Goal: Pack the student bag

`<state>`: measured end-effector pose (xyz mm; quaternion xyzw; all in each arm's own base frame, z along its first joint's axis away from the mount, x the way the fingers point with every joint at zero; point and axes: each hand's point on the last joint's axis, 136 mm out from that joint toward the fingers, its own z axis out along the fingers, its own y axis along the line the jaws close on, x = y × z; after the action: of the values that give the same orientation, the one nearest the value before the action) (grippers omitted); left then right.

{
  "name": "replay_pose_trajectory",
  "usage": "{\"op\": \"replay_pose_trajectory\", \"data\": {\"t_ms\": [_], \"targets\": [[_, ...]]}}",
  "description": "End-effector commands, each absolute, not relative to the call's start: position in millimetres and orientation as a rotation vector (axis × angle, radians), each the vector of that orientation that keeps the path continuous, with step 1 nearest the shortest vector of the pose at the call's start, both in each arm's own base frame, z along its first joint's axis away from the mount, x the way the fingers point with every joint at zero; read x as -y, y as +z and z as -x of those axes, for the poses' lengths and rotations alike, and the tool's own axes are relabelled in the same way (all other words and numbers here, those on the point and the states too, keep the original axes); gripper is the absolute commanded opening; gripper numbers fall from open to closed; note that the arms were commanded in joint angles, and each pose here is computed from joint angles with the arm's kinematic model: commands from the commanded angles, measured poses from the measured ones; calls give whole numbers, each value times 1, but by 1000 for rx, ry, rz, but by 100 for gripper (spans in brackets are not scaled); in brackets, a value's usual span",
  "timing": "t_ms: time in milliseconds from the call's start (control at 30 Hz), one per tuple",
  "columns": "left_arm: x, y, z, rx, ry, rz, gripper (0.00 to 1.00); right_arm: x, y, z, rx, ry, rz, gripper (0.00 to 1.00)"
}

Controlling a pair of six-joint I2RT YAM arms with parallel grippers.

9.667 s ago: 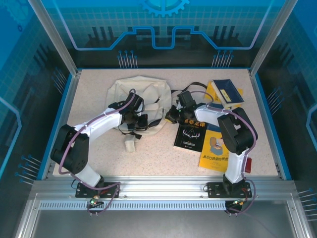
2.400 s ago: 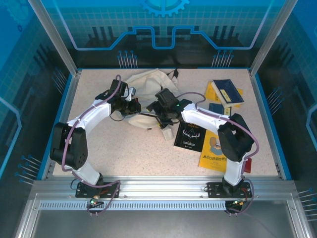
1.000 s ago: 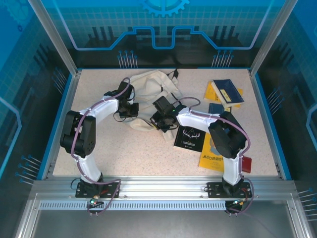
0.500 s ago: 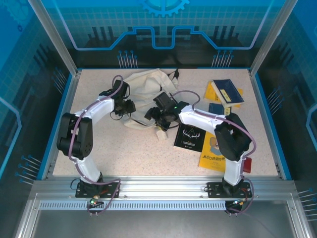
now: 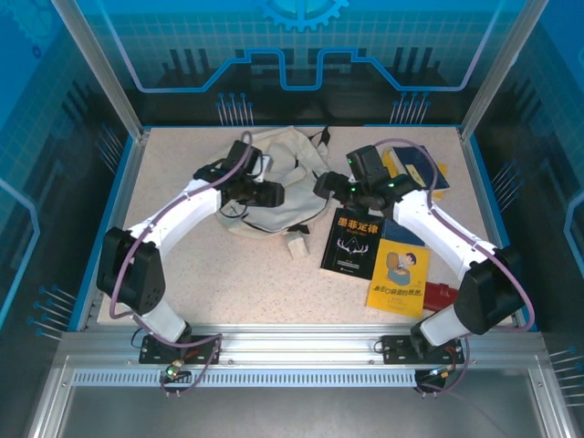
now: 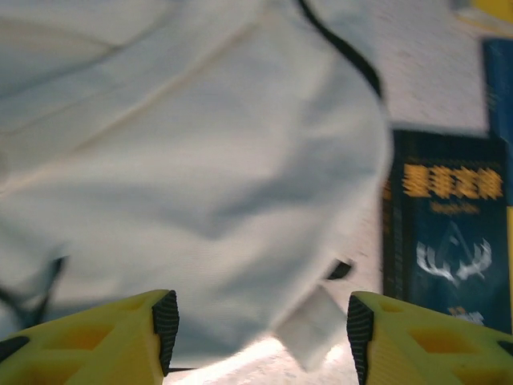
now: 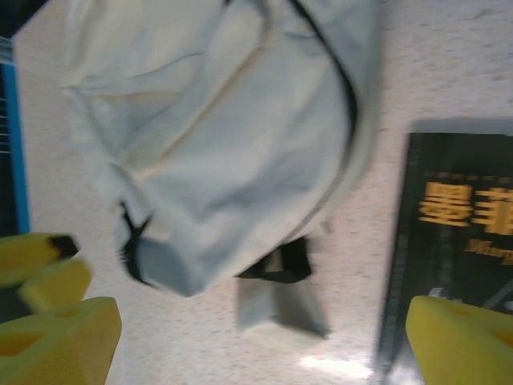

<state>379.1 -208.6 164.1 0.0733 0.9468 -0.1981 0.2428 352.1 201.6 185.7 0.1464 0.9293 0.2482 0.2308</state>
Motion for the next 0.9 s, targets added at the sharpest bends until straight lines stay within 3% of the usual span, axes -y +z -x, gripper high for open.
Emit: {"op": "replay_pose_trajectory", "data": {"t_ms": [0,300,567,867], "targets": [[241,157,-367,-2607,-602,-414,60,-180,168,-338,-2632,627,-341,93],[295,118,-369,-2657,-643,-653,59,-160,154,-338,-2654,646,-389,94],[294,81,-393,-2735,-487,-642,58,-155,140,-330,-2666,667,-439,94],[283,61,-395,-2791,-376,-681,50,-154,133,-327,-2674,676,-480,94]]}}
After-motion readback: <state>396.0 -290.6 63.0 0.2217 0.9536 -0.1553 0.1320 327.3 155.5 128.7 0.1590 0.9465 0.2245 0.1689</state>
